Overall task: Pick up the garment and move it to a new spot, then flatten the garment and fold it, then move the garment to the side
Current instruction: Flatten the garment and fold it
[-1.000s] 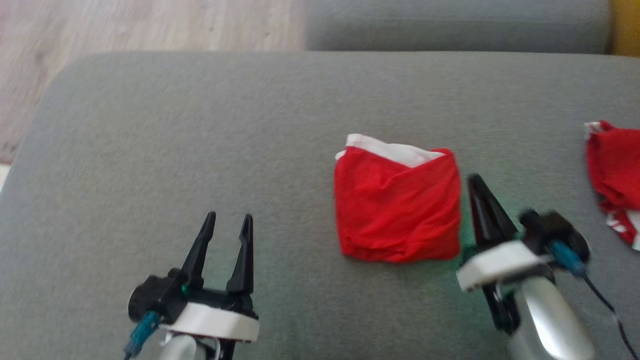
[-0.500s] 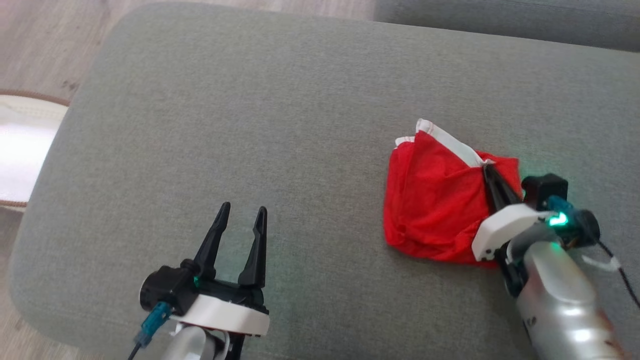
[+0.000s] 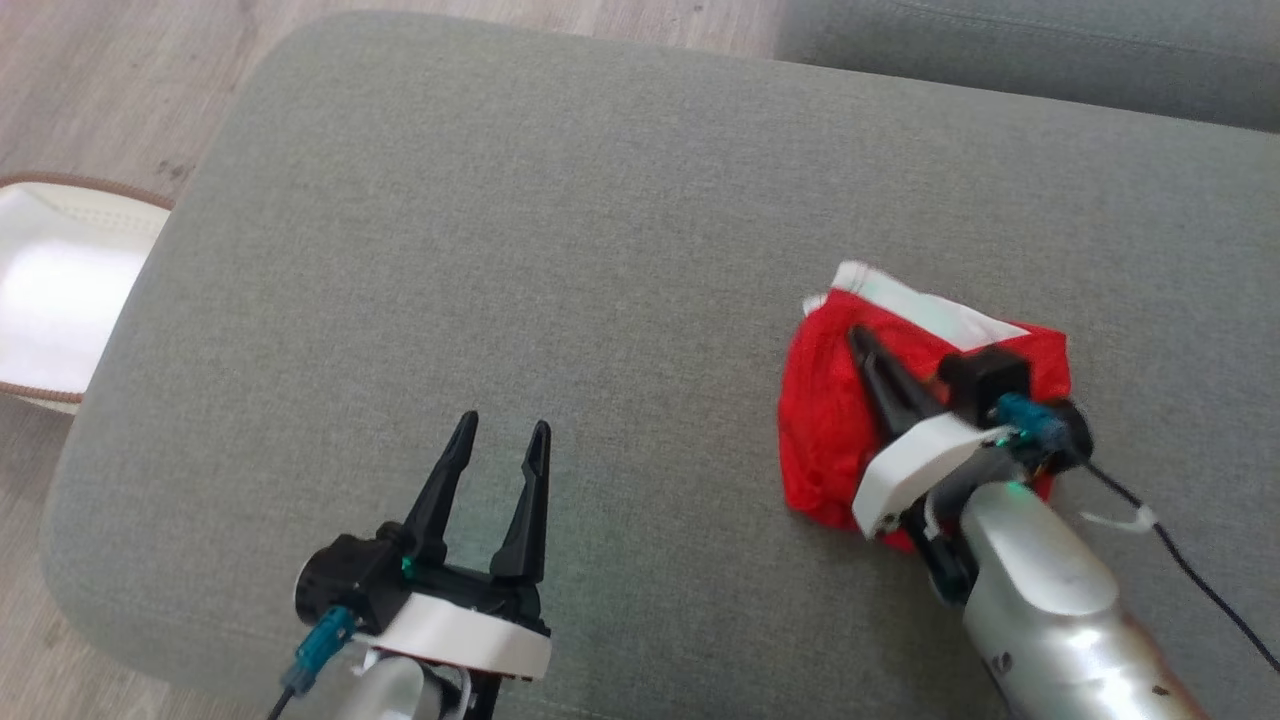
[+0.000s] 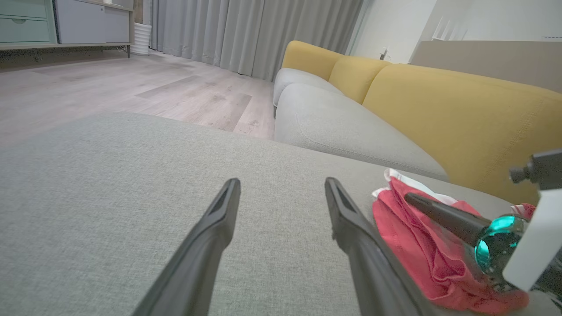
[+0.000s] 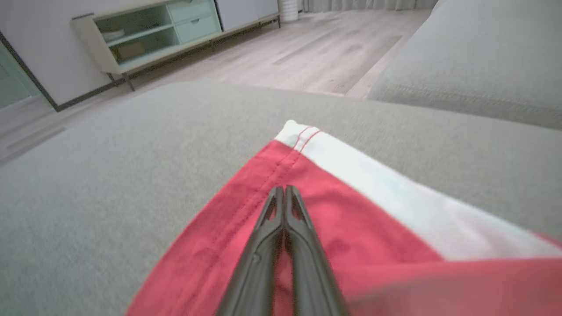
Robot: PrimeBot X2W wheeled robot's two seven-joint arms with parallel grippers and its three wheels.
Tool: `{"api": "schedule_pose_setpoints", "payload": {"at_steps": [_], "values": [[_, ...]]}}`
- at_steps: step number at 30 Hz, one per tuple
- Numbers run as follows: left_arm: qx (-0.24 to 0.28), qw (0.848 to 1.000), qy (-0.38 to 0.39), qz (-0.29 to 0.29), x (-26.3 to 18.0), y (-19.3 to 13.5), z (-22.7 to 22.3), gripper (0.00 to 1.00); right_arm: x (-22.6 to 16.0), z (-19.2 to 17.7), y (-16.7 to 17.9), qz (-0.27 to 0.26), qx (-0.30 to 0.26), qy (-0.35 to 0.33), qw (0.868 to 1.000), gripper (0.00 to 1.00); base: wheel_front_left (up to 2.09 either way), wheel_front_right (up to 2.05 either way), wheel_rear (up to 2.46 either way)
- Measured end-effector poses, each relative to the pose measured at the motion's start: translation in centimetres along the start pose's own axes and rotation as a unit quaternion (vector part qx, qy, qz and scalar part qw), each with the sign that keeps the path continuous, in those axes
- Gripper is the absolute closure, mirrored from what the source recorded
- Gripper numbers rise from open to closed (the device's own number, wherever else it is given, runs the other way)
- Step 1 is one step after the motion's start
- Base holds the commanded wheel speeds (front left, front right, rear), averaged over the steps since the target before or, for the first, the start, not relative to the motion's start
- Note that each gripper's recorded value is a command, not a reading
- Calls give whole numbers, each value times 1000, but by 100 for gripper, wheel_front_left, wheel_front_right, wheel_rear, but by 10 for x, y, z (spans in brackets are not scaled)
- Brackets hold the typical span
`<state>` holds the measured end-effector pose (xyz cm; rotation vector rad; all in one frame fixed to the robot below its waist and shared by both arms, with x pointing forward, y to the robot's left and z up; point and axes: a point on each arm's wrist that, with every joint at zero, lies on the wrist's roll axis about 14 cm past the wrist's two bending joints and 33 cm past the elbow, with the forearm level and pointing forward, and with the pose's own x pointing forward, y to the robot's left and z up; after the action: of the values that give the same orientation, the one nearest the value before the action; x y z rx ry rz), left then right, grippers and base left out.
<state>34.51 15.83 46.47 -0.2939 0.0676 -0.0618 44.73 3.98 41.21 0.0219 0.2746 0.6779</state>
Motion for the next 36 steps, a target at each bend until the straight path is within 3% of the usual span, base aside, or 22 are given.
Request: {"api": "schedule_pose_setpoints", "payload": {"at_steps": [5,13,23,30,31,32,33,36], "values": [[0,1000,5,9,-2,5,-3,0,-1,-33,12,25,-16,59,998,100,0,0,0],[-1,1000,6,-3,3,-1,-4,0,1,-18,13,27,-4,46,999,100,0,0,0],[4,999,-33,-33,25,-15,20,0,-28,42,-33,-52,32,-62,996,100,0,0,0],[1,997,-40,-66,34,-36,24,0,-83,45,-68,-132,20,-99,986,100,0,0,0],[1,997,-40,-70,34,-39,25,0,-92,45,-72,-145,23,-104,984,95,0,0,0],[0,996,-41,-74,34,-41,25,0,-100,45,-77,-157,27,-112,981,31,0,0,0],[0,996,-40,-77,33,-43,24,0,-109,46,-81,-168,25,-117,978,0,0,0,0],[1,996,-39,-82,31,-47,23,0,-129,45,-89,-195,21,-127,972,0,0,0,0]]}}
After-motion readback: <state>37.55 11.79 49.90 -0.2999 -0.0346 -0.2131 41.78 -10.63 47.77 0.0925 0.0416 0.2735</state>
